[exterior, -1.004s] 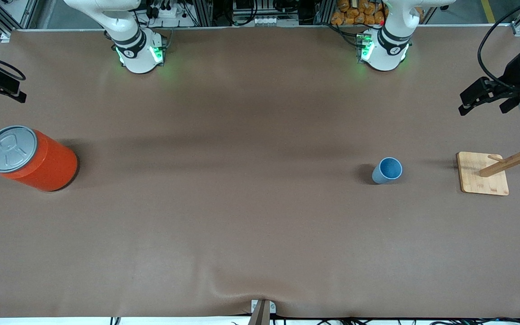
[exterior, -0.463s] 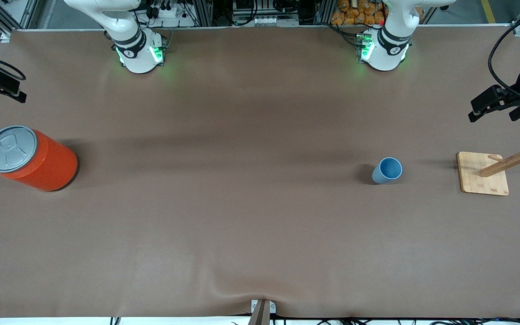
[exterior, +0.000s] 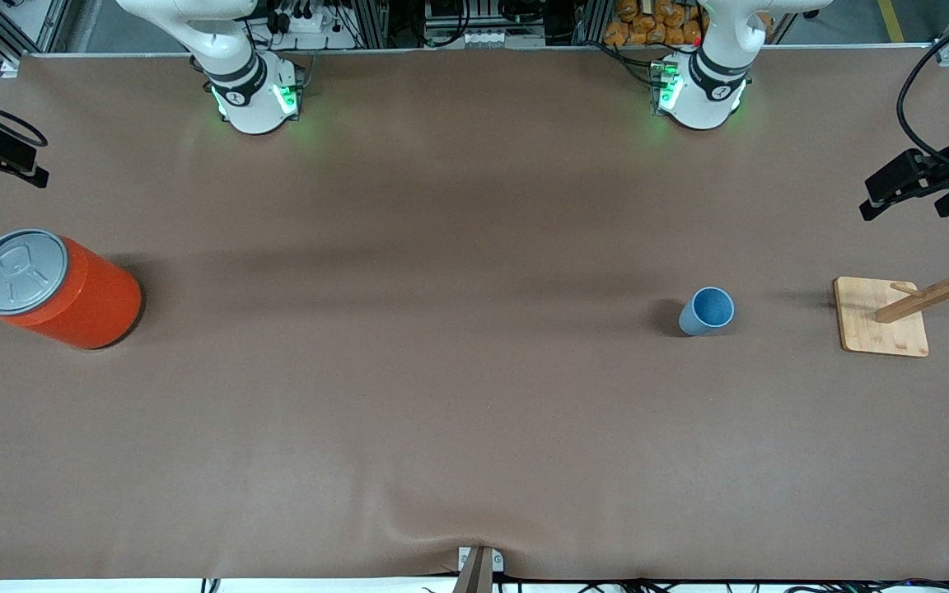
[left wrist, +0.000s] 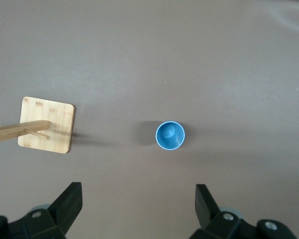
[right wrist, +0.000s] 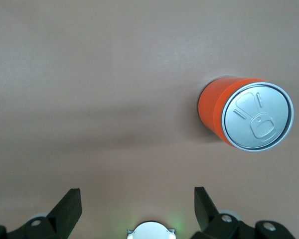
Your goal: Flip cup
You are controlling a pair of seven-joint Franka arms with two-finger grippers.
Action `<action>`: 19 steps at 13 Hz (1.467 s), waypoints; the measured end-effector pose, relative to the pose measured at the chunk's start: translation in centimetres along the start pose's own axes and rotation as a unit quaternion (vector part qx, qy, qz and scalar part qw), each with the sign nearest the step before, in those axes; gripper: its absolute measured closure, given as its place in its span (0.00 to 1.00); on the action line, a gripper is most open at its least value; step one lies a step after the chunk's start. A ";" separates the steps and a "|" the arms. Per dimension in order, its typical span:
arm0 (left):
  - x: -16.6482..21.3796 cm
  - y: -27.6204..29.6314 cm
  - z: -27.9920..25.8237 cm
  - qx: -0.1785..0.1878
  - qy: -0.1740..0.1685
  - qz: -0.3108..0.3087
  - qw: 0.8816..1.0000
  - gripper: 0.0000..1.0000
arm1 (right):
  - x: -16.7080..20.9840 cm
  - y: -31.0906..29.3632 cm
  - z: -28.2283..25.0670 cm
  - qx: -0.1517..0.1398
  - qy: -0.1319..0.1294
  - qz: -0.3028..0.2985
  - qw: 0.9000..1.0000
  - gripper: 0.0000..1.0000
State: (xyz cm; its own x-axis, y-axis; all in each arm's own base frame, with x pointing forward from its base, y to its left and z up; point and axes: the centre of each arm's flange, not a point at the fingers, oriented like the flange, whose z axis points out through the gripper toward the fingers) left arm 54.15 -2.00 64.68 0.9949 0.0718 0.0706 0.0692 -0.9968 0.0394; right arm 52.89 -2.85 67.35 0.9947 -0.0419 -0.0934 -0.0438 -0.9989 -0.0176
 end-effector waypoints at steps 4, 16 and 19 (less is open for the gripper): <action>0.2 0.0 0.4 0.001 -0.004 0.000 1.000 0.00 | 0.1 0.0 0.1 0.000 -0.001 0.000 1.000 0.00; 0.0 1.2 0.4 0.000 -0.005 0.011 1.000 0.00 | 0.1 -0.1 0.2 0.000 -0.002 -0.001 1.000 0.00; -0.1 1.1 0.5 0.001 -0.012 0.010 1.000 0.00 | 0.1 -0.1 0.2 0.000 -0.002 -0.001 1.000 0.00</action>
State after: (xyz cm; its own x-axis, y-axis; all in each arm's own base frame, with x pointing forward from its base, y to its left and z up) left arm 54.17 -3.13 64.18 0.9976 0.0512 0.0474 0.0495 -0.9981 0.0360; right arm 53.00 -2.73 67.17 0.9945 -0.0396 -0.0970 -0.0415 -0.9990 -0.0176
